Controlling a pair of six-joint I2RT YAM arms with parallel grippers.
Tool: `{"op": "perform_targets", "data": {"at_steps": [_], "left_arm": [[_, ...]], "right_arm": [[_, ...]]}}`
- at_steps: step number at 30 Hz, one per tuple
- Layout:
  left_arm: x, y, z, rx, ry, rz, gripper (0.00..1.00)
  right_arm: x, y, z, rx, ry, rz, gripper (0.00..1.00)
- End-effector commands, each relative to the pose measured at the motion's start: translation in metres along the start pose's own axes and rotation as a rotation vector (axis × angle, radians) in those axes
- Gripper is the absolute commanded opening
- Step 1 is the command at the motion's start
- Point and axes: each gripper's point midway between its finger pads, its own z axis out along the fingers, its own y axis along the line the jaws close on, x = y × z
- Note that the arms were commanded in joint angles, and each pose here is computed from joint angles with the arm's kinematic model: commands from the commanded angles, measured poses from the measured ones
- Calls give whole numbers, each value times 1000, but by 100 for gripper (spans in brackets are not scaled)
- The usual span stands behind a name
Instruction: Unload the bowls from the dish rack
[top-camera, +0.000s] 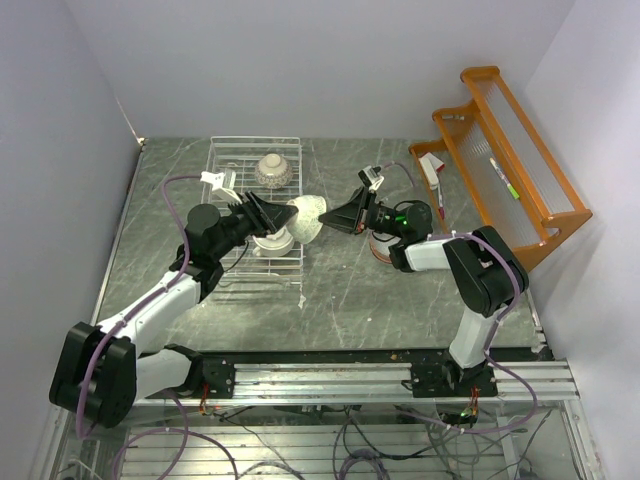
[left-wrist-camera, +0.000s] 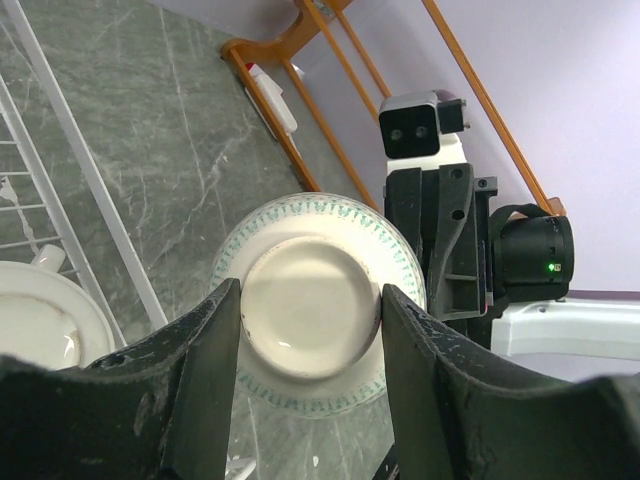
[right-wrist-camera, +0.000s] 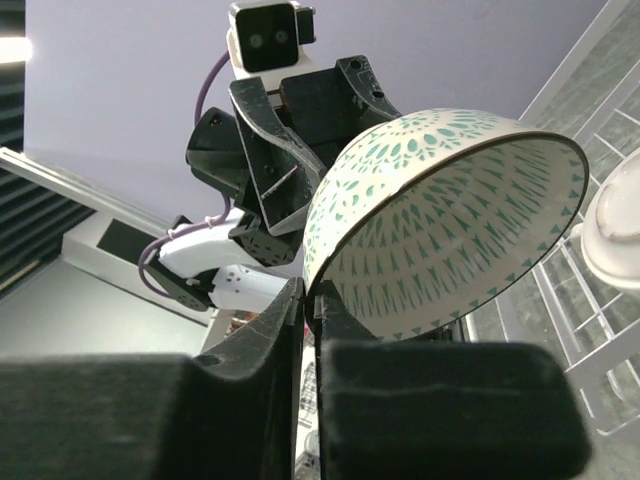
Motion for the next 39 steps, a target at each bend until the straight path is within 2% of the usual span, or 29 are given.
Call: {"op": "perform_targets", "data": {"at_steps": [1,6,7,12,16,19,26,27,30,34,39], "left_arm": [[-26,-27,2,92,-67,63,7],[-22,-27,0,94,-53,86,7],[-23,-27,-1,88,-54,89,11],[-28,-27,-7,59,-69,100,41],[-33,-27,-12,36,-89,117,73],[-36,-27,-16,15,-93,134,83],[-44,-19,-28,-64,-136,167,85],[-44,-17,-30,-79,-134,176,85],[-43,-9,-34,-119,-127,195,86],[-39,-4,-34,-126,-125,192,86],[-33,-1,-28,-112,-104,176,86]], "right_arm": [[1,38,0,-170,6,-208,0],[7,37,0,-167,46,-240,0],[8,38,0,-164,51,-252,0],[8,37,1,-122,63,-291,0],[6,31,1,-66,60,-298,0],[5,26,1,-24,60,-302,0],[-8,12,0,155,59,-414,0],[-10,-3,-5,259,71,-399,0],[-31,-20,-22,541,66,-533,0],[-51,-18,-46,762,74,-640,0],[-68,-15,-79,1001,89,-700,0]]}}
